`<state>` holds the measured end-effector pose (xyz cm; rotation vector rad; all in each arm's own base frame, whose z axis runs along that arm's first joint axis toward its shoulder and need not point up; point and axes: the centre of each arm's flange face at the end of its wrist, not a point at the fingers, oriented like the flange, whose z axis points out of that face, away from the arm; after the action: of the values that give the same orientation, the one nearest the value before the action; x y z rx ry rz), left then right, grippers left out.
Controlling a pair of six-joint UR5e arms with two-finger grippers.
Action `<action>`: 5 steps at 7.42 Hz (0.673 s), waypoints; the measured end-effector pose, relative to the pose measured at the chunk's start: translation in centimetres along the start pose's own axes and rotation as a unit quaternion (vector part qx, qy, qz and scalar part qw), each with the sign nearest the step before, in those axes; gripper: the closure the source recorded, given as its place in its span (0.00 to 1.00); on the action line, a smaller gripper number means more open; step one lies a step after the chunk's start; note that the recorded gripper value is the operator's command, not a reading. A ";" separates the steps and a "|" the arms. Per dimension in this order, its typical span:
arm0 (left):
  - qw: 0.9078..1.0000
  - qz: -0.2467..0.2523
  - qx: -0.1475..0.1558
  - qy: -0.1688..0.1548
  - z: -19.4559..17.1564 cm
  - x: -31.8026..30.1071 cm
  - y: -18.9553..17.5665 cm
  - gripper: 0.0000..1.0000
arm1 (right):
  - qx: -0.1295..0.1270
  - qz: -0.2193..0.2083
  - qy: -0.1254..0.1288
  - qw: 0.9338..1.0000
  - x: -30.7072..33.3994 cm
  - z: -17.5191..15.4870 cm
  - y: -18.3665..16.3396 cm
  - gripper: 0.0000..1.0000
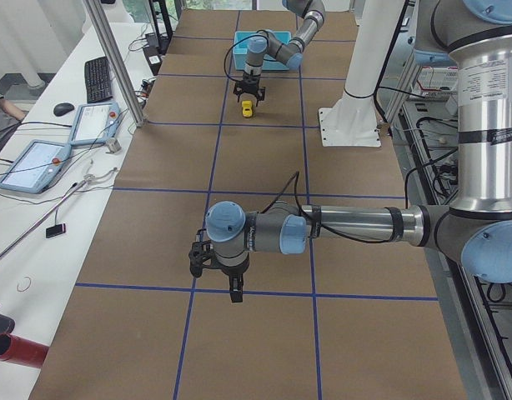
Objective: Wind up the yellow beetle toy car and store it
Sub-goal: 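Lower the right gripper and close it on the yellow car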
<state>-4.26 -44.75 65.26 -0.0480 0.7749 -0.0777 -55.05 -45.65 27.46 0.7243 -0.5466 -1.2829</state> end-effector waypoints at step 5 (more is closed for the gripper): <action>1.000 -0.001 -0.001 0.000 0.1 -0.1 -0.2 0.00 | -0.016 0.004 0.007 1.000 0.6 1.7 0.2 0.81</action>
<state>-4.25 -44.90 65.47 -0.0515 0.7746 -0.0796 -56.07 -46.50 28.70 0.7033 -0.5173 -1.2748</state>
